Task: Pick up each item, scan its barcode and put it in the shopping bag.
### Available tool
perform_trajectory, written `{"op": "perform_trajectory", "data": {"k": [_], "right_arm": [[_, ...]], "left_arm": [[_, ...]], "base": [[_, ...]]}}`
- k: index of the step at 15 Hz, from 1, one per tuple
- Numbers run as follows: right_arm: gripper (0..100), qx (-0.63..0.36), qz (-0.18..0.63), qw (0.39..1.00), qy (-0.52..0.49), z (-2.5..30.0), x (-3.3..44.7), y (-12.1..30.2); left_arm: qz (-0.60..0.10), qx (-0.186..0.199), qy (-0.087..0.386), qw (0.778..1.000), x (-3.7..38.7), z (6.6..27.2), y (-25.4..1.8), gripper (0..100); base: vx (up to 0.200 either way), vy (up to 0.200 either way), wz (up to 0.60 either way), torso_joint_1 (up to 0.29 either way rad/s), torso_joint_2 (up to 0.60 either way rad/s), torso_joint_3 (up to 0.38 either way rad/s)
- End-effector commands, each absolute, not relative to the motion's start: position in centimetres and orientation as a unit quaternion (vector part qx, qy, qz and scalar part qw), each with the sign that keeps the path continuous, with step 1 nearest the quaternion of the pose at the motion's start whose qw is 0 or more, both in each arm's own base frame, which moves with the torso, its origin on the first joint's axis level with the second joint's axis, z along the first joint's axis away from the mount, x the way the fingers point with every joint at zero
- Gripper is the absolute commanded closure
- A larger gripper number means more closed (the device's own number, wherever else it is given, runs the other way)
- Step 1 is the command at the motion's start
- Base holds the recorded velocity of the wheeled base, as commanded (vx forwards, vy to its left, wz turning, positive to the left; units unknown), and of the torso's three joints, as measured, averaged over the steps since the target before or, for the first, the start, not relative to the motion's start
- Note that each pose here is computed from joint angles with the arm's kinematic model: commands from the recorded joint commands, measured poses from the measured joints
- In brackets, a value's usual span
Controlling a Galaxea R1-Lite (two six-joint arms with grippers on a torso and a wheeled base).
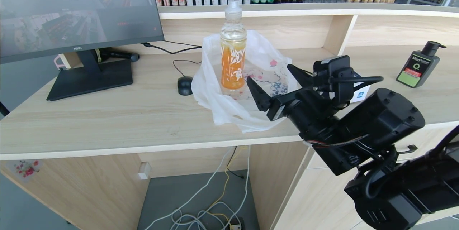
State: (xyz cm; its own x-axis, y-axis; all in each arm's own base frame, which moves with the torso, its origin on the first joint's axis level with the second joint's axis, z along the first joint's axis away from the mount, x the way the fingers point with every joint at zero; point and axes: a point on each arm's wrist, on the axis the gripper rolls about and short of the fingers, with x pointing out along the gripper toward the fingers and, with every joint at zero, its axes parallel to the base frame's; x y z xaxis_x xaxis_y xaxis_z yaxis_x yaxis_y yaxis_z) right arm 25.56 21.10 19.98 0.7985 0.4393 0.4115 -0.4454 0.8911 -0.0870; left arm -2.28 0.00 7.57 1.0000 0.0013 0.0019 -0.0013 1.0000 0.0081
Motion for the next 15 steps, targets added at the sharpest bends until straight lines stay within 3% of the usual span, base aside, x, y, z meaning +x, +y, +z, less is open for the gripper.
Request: {"op": "perform_trajectory", "data": {"k": [1, 11, 15], "right_arm": [[0, 0.012, 0.235, 0.945, -0.225, 20.72, 25.04, 20.87], [0, 0.021, 0.235, 0.944, -0.229, 21.02, 25.11, 20.87], [0, 0.029, 0.235, 0.944, -0.230, 21.23, 24.98, 20.75]], "left_arm": [[0.001, 0.004, -0.002, 1.000, -2.28, 7.58, 0.00, 0], [0.000, 0.005, -0.002, 1.000, -2.28, 7.58, 0.00, 0], [0.001, 0.005, -0.002, 1.000, -2.28, 7.58, 0.00, 0]], "base": [[0.000, 0.000, 0.00, 0.000, 0.00, 0.000], [0.000, 0.000, 0.00, 0.000, 0.00, 0.000], [-0.200, -0.200, 0.00, 0.012, 0.00, 0.001]]}}
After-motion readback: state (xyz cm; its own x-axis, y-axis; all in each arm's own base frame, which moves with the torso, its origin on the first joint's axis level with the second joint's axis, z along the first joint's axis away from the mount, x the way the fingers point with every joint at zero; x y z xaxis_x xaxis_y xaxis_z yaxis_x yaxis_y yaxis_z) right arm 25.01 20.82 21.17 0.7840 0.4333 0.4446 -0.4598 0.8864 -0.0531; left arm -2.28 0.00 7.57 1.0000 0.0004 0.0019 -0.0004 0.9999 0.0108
